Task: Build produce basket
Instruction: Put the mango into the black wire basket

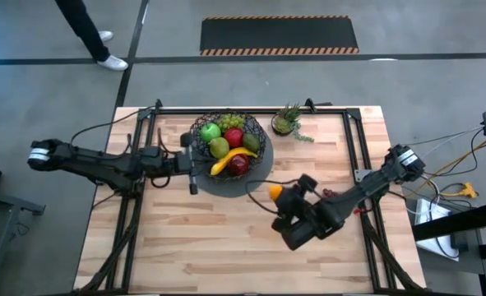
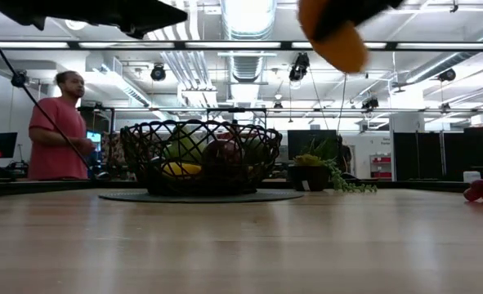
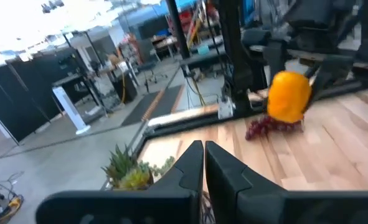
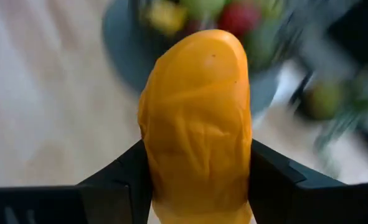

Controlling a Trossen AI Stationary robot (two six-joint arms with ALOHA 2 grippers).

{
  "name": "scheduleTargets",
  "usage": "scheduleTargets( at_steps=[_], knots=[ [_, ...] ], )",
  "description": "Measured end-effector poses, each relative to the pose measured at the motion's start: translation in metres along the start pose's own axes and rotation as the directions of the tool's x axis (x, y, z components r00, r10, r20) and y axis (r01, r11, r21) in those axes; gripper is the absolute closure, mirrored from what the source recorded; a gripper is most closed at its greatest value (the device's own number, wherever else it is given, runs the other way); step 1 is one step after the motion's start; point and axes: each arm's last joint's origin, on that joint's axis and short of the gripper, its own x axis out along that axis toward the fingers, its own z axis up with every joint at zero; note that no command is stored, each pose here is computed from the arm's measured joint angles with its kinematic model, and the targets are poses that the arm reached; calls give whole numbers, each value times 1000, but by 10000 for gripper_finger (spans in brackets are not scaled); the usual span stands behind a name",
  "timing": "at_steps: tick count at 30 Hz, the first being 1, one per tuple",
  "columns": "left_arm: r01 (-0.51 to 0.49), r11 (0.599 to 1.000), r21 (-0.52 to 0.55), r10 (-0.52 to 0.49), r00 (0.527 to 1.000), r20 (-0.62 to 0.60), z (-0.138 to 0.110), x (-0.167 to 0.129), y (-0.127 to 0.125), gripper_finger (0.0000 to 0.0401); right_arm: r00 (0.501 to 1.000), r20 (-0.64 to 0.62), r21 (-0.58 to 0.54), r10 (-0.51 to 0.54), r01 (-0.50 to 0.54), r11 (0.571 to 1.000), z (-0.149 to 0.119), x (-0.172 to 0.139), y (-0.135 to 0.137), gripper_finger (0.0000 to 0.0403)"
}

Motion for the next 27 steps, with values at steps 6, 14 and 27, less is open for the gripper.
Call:
scheduleTargets(
  at_steps=[6, 14, 27],
  knots=[
    [-24, 999, -20, 26, 997, 75, -1, -16, 4, 401, 939, 312, -50, -142, 166, 985, 32, 6, -2, 218],
    [-57, 998, -39, 63, 983, 175, 14, -36, 14, 401, 934, 342, -168, -108, 173, 971, 72, 64, -1, 218],
    [-65, 997, -30, 69, 980, 187, 13, -62, 20, 401, 761, 561, -256, 325, -215, 943, 115, 147, -42, 218]
  ],
)
